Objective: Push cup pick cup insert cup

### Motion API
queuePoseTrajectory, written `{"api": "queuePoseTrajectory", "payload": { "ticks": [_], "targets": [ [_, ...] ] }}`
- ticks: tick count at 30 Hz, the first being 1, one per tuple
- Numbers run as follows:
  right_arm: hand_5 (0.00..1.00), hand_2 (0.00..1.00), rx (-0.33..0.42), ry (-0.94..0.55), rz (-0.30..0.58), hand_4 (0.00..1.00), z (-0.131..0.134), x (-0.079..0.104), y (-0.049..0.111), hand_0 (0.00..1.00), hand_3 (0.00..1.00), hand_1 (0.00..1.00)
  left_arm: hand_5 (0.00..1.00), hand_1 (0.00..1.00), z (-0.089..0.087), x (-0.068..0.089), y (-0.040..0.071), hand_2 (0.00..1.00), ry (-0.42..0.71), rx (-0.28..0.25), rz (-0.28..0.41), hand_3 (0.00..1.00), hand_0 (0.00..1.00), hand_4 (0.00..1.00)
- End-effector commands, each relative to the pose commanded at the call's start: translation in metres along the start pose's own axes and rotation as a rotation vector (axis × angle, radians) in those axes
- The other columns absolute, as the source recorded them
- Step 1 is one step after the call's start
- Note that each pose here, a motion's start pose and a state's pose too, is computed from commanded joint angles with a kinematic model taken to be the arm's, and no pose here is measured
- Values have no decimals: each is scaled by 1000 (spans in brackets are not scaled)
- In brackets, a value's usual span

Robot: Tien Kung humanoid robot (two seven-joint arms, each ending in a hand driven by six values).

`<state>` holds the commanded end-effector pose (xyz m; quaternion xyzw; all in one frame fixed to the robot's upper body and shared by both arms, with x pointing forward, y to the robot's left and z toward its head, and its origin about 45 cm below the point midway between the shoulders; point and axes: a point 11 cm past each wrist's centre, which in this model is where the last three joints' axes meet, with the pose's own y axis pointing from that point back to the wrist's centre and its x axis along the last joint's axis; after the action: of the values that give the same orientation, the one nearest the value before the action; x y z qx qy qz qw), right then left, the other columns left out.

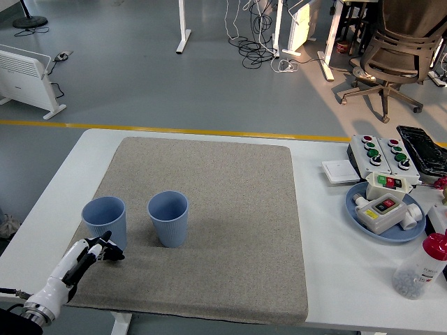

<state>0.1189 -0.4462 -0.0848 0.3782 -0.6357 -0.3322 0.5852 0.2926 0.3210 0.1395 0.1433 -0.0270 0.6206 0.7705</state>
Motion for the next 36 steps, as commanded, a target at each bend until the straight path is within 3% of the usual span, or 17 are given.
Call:
{"api": "queuePoseTrajectory", "payload": {
  "ticks": [14, 36],
  "targets": [
    [500, 629, -8, 8, 2, 143, 4, 0, -1, 670, 585, 616, 998, 548, -2, -1, -4, 473, 1, -3, 8, 430, 608, 619],
    [498, 629, -8, 4, -1, 142, 3, -2, 0, 670, 585, 615, 998, 550, 3, 9, -31, 470, -22, -22, 39, 429, 616, 615]
  ]
}}
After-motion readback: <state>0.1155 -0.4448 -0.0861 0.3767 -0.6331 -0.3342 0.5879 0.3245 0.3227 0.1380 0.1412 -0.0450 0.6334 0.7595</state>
